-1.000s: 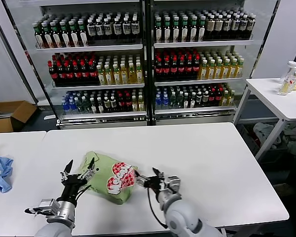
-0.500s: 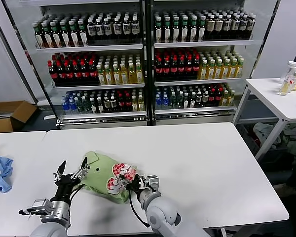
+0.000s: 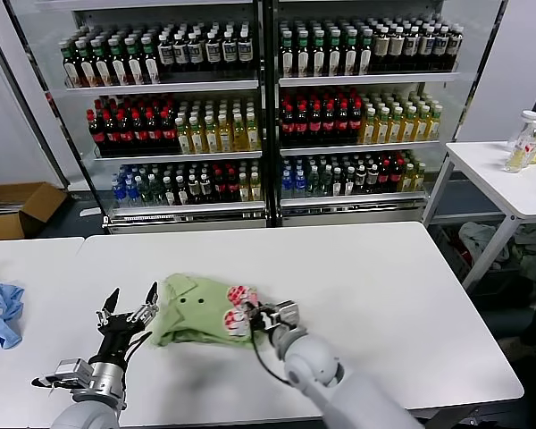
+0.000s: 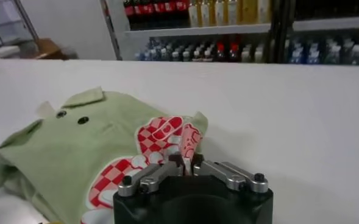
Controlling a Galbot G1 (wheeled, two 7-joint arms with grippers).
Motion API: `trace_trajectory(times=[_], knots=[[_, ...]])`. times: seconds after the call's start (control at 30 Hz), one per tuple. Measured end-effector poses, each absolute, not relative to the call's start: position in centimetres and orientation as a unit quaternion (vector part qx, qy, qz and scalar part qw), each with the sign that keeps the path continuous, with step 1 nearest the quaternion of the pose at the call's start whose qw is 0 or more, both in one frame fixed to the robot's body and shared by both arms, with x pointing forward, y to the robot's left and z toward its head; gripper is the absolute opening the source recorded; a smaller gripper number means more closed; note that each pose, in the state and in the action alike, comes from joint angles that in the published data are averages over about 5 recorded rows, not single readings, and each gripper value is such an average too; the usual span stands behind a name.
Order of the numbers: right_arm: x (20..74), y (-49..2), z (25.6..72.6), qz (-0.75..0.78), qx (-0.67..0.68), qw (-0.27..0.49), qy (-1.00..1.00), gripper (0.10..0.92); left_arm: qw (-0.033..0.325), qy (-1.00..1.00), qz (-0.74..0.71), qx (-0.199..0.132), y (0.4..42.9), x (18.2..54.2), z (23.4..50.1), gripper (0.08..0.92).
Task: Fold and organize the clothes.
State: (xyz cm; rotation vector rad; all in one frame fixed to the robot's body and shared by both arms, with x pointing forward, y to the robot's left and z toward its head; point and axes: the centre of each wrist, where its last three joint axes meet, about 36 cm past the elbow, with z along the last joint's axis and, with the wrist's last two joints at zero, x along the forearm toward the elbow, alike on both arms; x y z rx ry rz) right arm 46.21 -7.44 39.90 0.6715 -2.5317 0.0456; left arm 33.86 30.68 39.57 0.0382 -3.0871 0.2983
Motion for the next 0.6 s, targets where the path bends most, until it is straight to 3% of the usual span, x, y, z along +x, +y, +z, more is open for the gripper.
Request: trace_trajectory(times=[0.43, 0.6], knots=[[51.4, -18.5, 41.0, 0.139, 0.231, 0.242, -0.932, 0.161, 0.024, -0.995, 0.096, -0.007, 29.5, 33.4, 39.5, 0.823], [52.4, -21.9, 41.6, 0.167, 0.227, 0.239, -0.929, 0.261, 0.025, -0.995, 0.091, -0.014, 28.9, 33.2, 39.4, 0.823]])
